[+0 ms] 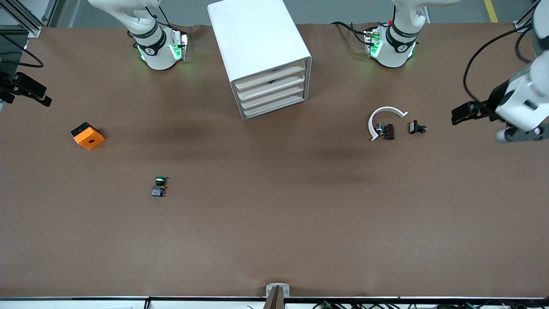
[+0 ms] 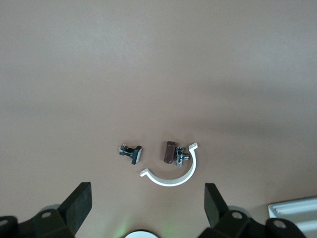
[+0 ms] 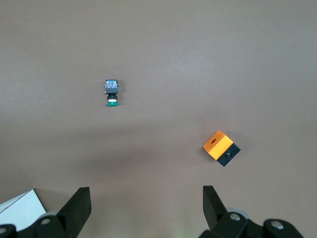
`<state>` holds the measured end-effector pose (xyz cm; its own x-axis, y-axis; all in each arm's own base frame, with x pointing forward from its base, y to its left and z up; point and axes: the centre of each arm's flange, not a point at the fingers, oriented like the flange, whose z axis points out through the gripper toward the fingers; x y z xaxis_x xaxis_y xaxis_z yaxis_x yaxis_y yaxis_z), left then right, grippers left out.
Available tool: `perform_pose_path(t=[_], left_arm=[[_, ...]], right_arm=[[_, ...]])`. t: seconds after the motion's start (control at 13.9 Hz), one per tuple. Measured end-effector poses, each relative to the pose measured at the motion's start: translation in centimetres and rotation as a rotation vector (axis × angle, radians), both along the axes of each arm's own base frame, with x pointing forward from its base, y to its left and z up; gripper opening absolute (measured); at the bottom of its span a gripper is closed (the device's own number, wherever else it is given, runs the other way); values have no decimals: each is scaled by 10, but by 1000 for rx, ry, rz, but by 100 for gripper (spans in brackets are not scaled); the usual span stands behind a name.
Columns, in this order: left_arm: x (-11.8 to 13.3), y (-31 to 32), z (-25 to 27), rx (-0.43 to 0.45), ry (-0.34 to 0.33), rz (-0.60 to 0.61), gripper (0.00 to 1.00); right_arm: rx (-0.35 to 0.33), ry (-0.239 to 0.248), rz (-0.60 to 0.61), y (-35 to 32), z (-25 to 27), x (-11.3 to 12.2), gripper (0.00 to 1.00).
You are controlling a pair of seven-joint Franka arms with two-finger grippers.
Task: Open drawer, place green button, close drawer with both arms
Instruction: 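Move the right gripper toward the button while the left gripper approaches the cabinet, then grasp the green button with the right gripper while the left gripper grips the drawer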
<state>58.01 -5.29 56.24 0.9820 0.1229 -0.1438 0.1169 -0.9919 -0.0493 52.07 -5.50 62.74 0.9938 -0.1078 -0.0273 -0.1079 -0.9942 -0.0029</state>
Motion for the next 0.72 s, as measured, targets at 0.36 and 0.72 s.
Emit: perform_pose_path(t=[0.36,0.72], left_arm=[[27,-67,-76,64,78,229,100],[19,-165,-164,251,151,634,100]], right_arm=[[0,114,6,1,-69,44,100],[-11,161,6,-1,-103,62,100]])
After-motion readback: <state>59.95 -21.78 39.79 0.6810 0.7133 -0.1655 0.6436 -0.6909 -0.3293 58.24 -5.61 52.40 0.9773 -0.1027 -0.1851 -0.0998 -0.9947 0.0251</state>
